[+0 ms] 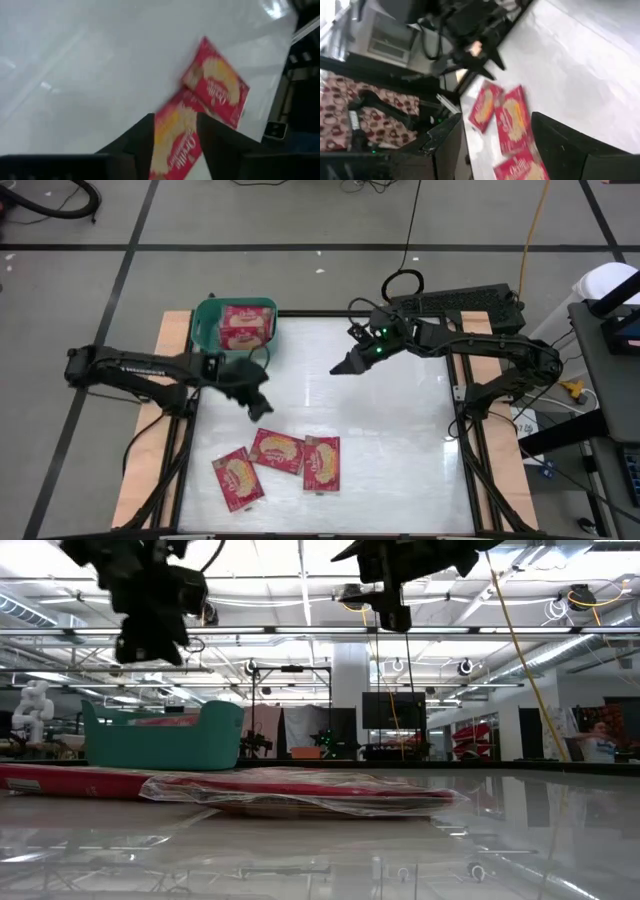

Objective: Sort popcorn bags into baskets
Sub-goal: Put the red popcorn bag into the green bin

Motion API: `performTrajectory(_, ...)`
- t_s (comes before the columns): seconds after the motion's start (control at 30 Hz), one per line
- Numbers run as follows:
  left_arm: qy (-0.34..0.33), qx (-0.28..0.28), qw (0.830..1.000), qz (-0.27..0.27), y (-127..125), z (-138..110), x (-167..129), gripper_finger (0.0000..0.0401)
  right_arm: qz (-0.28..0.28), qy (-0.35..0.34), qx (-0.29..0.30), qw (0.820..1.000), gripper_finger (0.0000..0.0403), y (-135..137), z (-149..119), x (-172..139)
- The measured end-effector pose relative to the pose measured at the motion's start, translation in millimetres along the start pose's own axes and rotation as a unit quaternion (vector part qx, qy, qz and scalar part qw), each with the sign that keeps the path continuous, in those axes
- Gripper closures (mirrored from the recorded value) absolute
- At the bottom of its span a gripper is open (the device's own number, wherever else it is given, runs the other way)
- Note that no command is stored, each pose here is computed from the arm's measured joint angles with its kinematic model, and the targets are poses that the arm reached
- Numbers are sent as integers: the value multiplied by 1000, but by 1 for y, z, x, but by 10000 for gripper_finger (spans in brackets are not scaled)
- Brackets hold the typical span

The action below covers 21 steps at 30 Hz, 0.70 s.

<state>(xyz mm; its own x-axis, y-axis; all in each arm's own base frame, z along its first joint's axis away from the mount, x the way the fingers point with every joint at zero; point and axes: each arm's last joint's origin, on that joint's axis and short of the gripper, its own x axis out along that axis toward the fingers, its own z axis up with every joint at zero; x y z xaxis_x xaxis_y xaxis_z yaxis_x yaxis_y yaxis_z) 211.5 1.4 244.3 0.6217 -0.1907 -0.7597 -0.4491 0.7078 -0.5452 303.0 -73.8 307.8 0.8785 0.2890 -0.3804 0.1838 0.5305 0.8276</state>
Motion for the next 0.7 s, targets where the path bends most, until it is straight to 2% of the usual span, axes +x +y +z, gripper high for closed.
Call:
performTrajectory(0.13, 27, -19, 999, 28, -18, -24, 13, 210, -15, 35, 1, 999, 177, 0, -11, 4)
performTrajectory(0.23, 51, -31, 997, 48, -28, -40, 25, 185, -3, 72, -6, 997, 177, 3, -19, 7)
performTrajectory(0.5, 119, -165, 970, 134, -35, -74, 59, 137, 7, 158, -22, 987, 177, 8, -41, 13)
performTrajectory(0.6, 121, -191, 962, 156, -35, -80, 67, 122, 6, 185, -27, 982, 177, 9, -49, 14)
performTrajectory(0.7, 126, -187, 958, 177, -34, -85, 76, 113, 3, 209, -41, 977, 177, 11, -58, 16)
